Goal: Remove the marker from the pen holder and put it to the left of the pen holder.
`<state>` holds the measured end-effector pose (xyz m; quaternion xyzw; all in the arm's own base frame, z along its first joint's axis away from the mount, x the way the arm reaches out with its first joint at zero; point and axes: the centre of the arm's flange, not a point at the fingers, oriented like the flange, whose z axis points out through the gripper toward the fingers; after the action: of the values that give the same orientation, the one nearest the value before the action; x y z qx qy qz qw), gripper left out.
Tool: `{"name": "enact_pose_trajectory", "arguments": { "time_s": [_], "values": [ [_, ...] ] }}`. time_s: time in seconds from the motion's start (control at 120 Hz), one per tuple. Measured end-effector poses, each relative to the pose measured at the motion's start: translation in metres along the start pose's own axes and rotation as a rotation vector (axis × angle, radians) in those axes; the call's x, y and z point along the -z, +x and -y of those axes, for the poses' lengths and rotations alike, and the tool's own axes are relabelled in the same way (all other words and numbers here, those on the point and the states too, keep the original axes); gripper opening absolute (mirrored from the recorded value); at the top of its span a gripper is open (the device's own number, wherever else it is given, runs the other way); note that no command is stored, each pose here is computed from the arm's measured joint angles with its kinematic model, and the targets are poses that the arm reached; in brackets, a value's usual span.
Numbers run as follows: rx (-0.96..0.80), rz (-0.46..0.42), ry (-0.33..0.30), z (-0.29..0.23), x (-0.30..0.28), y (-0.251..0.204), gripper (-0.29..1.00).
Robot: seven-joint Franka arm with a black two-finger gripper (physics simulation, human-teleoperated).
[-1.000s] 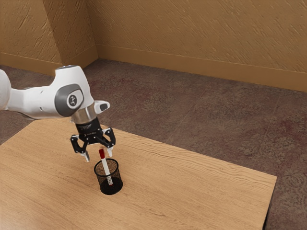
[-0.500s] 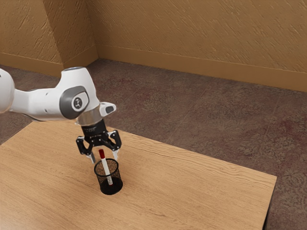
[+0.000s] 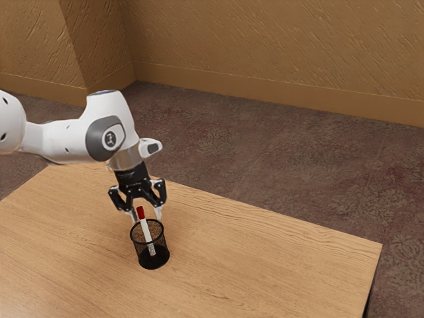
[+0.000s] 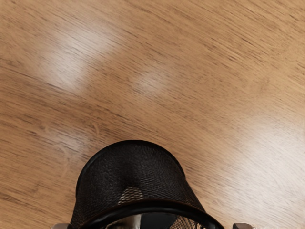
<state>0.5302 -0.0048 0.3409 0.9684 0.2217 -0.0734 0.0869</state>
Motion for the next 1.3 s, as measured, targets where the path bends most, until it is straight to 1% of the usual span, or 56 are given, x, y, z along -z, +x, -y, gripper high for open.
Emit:
{"name": "enact_pose_trajectory", "arguments": {
  "time_s": [0.2,0.35,0.808,0.9,1.0,1.075,1.158,1.217,1.258,1.3],
  "values": [
    [-0.020,0.013,0.002,0.003,0.001,-0.003,0.22],
    [-0.026,0.012,0.000,0.006,0.005,-0.001,0.11],
    [-0.053,0.009,-0.002,0.006,0.013,-0.004,0.00],
    [-0.072,-0.029,-0.023,0.004,0.043,-0.015,-0.01],
    [-0.106,-0.089,-0.037,0.004,0.092,-0.036,-0.03],
    [-0.088,-0.130,-0.047,0.028,0.131,-0.045,-0.04],
    [0.004,-0.141,-0.047,0.088,0.160,-0.043,-0.04],
    [0.055,-0.116,-0.033,0.121,0.165,-0.043,-0.05],
    [0.065,-0.085,-0.015,0.131,0.164,-0.047,-0.05],
    [0.069,-0.037,0.009,0.137,0.158,-0.052,-0.05]
  ]
}}
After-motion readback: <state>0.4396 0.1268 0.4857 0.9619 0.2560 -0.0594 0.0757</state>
